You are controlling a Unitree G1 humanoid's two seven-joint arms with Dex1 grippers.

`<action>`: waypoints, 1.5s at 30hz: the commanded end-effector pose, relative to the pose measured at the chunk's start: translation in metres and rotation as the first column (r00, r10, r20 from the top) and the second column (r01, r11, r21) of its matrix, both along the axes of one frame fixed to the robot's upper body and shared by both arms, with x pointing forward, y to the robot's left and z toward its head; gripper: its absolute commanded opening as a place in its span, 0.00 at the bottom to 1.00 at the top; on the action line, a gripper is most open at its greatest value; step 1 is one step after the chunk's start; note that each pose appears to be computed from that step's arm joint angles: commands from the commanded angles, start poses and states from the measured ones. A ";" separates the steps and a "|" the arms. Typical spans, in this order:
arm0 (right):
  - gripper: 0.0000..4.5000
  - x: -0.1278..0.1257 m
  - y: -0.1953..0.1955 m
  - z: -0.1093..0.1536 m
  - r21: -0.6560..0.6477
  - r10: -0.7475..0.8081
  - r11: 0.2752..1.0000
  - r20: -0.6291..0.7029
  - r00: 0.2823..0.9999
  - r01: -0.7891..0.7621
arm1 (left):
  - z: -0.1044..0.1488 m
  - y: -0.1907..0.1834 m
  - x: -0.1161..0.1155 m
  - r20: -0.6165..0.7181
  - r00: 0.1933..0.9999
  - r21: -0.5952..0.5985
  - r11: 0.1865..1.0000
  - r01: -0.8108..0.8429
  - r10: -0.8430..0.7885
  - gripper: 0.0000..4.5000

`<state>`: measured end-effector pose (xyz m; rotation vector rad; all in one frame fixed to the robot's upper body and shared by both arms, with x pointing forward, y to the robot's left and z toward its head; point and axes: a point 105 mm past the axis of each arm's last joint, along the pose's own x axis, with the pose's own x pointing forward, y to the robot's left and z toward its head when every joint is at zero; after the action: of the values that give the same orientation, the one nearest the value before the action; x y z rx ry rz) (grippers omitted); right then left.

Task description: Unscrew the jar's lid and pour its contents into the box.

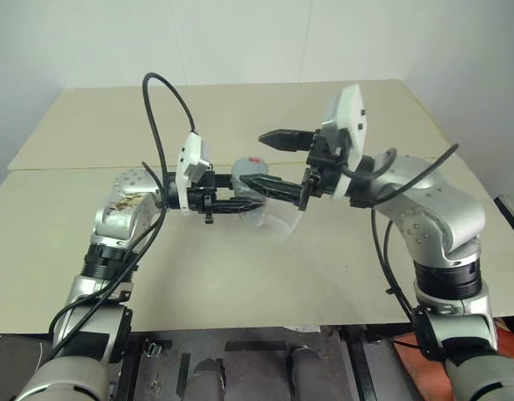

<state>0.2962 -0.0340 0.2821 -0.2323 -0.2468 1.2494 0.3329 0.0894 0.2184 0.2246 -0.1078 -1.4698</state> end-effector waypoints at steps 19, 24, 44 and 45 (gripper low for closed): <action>0.99 0.010 0.018 0.006 -0.001 -0.030 1.000 0.071 0.997 0.030 | 0.009 0.000 -0.013 0.046 0.998 0.017 0.999 0.034 -0.034 0.42; 0.99 0.014 0.012 0.006 -0.003 -0.049 0.999 0.073 0.996 0.049 | 0.011 0.002 -0.015 0.048 0.998 0.015 0.999 0.034 -0.035 0.42; 0.99 0.015 -0.018 -0.003 -0.017 -0.121 0.992 0.060 0.991 0.122 | 0.013 0.007 -0.020 0.053 0.998 0.034 0.999 0.042 -0.044 0.42; 0.99 0.016 -0.019 -0.004 -0.016 -0.124 0.992 0.060 0.990 0.126 | 0.013 0.007 -0.020 0.054 0.998 0.034 0.999 0.042 -0.044 0.42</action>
<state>0.3059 -0.0349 0.2601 -0.2923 -0.1961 1.2147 0.3231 0.0960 0.2176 0.2570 -0.0652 -1.4725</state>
